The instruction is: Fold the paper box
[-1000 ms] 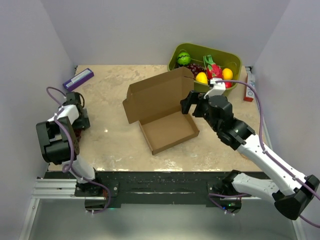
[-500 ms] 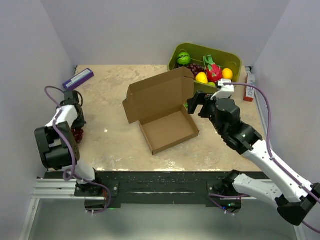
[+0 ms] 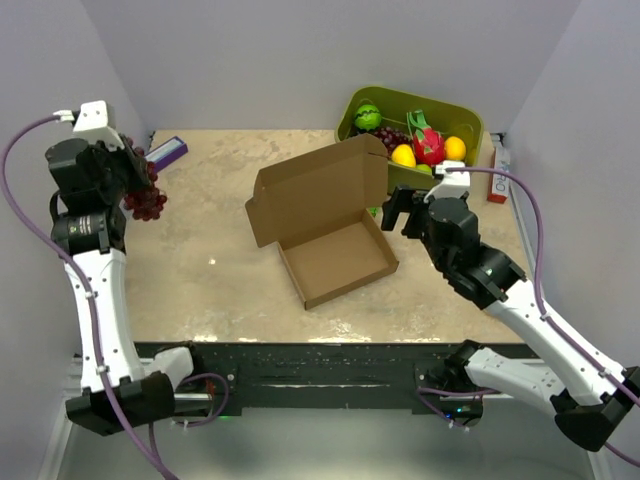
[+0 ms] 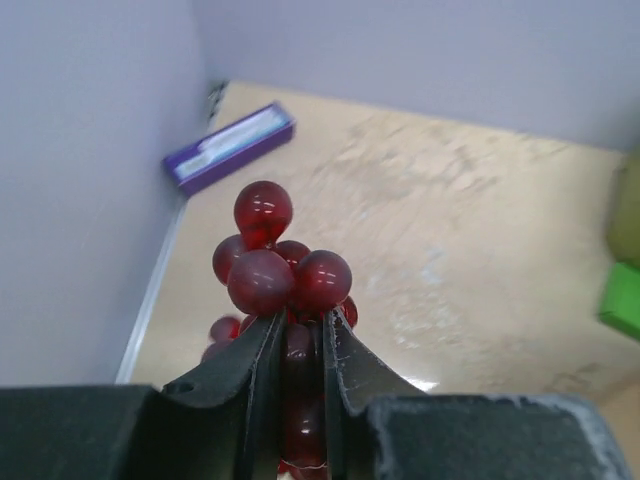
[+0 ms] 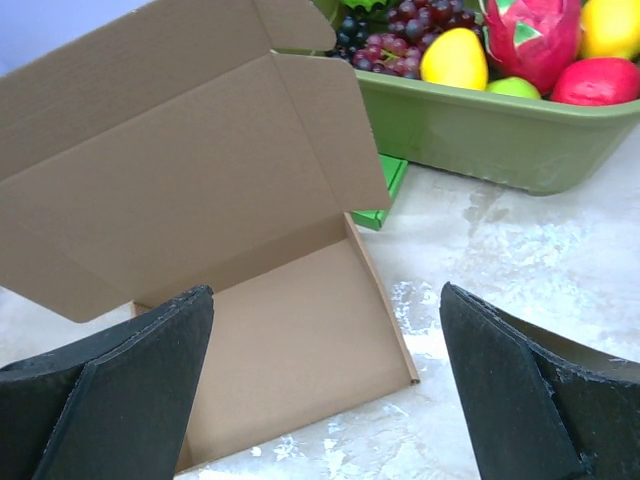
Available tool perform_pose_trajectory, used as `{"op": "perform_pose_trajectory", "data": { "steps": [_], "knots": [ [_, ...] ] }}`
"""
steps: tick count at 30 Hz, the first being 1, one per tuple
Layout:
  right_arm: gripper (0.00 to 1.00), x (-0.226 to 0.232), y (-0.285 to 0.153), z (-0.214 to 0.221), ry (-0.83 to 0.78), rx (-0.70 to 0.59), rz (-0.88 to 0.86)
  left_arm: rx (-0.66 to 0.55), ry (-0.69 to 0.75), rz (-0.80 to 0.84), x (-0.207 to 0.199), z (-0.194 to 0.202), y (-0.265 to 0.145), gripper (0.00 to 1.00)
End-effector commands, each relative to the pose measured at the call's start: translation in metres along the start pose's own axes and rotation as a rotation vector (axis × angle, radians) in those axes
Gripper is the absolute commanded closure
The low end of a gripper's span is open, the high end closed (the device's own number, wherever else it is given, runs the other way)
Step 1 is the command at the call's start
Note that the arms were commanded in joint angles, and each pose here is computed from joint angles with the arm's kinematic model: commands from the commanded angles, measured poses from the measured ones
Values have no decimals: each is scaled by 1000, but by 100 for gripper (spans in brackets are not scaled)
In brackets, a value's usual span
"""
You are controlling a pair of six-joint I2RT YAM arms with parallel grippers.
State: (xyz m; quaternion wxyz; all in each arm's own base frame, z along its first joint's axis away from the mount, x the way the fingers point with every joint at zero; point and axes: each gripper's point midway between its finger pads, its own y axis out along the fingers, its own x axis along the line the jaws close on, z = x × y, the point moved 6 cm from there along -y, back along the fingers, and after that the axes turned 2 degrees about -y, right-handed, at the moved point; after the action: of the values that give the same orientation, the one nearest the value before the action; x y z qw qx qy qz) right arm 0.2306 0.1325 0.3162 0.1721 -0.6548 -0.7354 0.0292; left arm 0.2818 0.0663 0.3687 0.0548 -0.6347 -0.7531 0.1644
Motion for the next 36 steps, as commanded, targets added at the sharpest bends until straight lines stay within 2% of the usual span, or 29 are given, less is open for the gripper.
{"op": "perform_pose_trajectory", "data": {
  "steps": [1,2,5,8,9,10,12,13,15,16,17,21,27,31,36],
  "knots": [
    [1,-6,-4,-19,-13,-47,55,-226,-8,336,-65,-65,-55,94],
    [1,-6,-3,-21,-16,-51,67,-279,5,372,-76,-82,-71,94],
    [1,-11,-2,-23,-21,-62,118,-322,-13,522,-108,-101,-98,95],
    [1,-19,-8,-30,-12,-92,162,-299,-32,680,-140,-104,-110,97],
    [1,-21,-11,-33,-10,-110,174,-282,-42,671,-147,-103,-105,97],
    [1,-22,-12,-37,-1,-130,176,-272,-24,747,-169,-100,-116,97],
    [1,-25,-17,-45,1,-155,193,-234,-20,758,-192,-94,-111,97],
    [1,-26,-18,-45,-2,-154,204,-212,7,845,-219,-85,-125,97],
    [1,-29,-21,-51,-1,-163,225,-164,43,826,-246,-70,-119,97],
    [1,-31,-22,-51,-6,-162,243,-149,80,891,-268,-62,-134,97],
    [1,-33,-24,-53,0,-165,252,-119,107,891,-282,-51,-129,97],
    [2,-36,-30,-52,25,-160,258,-54,164,948,-317,-20,-125,99],
    [2,-41,-39,-40,66,-156,227,45,265,944,-338,37,-96,99],
    [2,-46,-41,-29,72,-138,234,129,345,922,-335,76,-80,100],
    [2,-46,-41,-23,86,-130,224,203,375,850,-319,117,-66,100]
  ]
}}
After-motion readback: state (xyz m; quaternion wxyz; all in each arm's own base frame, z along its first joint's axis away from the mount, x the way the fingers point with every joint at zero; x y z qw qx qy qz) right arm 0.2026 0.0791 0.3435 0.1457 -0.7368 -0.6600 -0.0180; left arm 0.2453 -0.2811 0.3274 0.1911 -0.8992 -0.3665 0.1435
